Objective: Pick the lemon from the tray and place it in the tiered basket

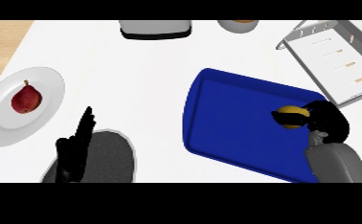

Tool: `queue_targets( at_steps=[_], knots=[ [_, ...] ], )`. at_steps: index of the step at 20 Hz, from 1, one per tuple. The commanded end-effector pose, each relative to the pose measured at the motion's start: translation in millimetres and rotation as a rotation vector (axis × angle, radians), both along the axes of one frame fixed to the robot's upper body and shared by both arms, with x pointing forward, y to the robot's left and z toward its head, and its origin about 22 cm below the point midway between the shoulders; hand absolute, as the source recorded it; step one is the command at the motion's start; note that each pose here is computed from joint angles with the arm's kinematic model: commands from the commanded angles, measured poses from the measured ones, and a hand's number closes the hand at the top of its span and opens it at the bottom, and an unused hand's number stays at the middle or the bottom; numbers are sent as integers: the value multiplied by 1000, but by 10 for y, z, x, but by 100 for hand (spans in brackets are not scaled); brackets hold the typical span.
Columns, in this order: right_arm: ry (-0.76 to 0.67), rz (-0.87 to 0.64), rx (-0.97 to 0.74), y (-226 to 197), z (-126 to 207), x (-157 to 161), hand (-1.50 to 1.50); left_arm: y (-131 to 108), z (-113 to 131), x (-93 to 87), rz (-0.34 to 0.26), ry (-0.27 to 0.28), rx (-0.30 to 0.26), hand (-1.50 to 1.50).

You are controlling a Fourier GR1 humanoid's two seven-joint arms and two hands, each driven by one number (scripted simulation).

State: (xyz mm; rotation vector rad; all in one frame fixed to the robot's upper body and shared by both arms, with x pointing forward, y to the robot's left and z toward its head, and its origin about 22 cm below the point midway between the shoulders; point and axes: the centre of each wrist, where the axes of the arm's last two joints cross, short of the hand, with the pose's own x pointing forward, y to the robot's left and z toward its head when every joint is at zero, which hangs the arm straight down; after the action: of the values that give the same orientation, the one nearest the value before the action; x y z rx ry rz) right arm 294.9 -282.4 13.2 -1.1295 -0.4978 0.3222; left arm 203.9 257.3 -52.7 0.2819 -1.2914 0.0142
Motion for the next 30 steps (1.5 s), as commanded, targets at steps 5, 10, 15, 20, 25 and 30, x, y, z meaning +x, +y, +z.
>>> queue_targets(
  at_steps=[5,10,15,20,25,30],
  knots=[
    [-379,-198,-41,-648,942,-415,150,0,-10,52,15,12,1,0],
    [-597,-192,-155,-574,1762,-743,150,71,-28,57,-3,14,3,0],
    [-571,-140,-332,-420,2214,-1179,150,-138,-66,-8,-12,12,7,0],
    [-599,-213,-348,-503,2685,-1010,150,-183,-18,143,-56,7,-4,0],
    [-604,-222,-310,-788,2957,-788,150,-11,54,225,-34,-16,12,0],
    [-596,-270,-292,-954,2855,-413,150,-91,-61,99,-46,11,-3,0]
  ],
)
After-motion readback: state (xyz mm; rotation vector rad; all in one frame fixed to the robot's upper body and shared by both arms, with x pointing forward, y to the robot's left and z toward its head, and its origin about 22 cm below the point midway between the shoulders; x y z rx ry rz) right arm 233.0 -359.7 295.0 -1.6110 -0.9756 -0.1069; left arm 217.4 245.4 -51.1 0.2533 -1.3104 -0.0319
